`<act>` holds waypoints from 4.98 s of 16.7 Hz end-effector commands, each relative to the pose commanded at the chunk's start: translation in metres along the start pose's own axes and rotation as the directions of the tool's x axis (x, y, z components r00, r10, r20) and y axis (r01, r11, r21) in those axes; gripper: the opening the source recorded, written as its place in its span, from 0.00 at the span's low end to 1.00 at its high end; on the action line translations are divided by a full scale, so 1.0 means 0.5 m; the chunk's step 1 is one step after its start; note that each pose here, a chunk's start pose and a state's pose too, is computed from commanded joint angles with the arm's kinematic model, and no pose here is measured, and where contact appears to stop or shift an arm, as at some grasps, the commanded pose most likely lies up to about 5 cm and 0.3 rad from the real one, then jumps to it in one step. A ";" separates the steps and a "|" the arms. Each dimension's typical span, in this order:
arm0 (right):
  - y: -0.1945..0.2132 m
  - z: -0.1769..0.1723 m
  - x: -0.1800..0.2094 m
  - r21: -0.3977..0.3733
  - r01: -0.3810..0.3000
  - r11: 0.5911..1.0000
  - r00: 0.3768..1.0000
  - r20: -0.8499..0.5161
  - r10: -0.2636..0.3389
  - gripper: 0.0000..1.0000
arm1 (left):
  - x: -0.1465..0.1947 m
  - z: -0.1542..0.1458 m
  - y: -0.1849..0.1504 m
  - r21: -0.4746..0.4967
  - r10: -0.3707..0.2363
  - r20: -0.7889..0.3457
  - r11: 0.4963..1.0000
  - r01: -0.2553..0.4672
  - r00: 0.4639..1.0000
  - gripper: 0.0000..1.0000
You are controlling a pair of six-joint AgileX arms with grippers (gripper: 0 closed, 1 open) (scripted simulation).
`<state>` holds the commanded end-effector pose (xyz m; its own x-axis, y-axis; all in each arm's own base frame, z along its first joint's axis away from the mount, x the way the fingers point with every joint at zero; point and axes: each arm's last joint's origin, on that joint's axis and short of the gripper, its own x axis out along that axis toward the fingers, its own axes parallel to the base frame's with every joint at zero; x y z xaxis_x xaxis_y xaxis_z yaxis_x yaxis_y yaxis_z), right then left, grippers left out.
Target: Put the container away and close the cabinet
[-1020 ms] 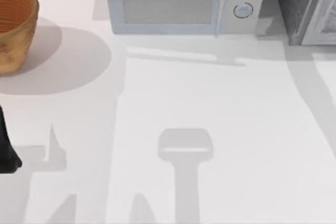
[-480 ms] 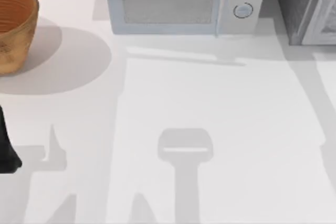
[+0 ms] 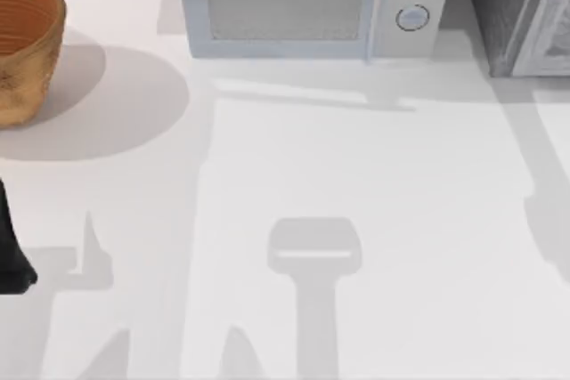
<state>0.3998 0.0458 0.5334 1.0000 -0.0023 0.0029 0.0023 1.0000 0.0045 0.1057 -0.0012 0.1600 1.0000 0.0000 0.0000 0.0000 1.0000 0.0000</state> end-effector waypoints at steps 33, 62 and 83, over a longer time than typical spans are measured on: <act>-0.010 0.024 -0.029 -0.009 -0.008 1.000 0.999 0.042 0.008 1.00 | 0.000 0.000 0.000 0.000 0.000 0.000 1.000 0.000 1.000 1.00; -0.099 -0.745 -0.590 -0.004 -0.002 1.000 1.000 -0.003 0.002 1.00 | 0.000 0.000 0.000 0.000 0.000 0.000 1.000 0.000 1.000 1.00; -0.348 -0.682 -0.467 -0.002 -0.011 1.000 1.000 -0.005 0.011 1.00 | 0.000 0.000 0.000 0.000 0.000 0.000 1.000 0.000 1.000 1.00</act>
<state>0.1670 -0.1261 0.1911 1.0000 0.0088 -0.0025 -0.0088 1.0000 0.0027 0.1057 -0.0012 0.1600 1.0000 0.0000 0.0000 0.0000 1.0000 0.0000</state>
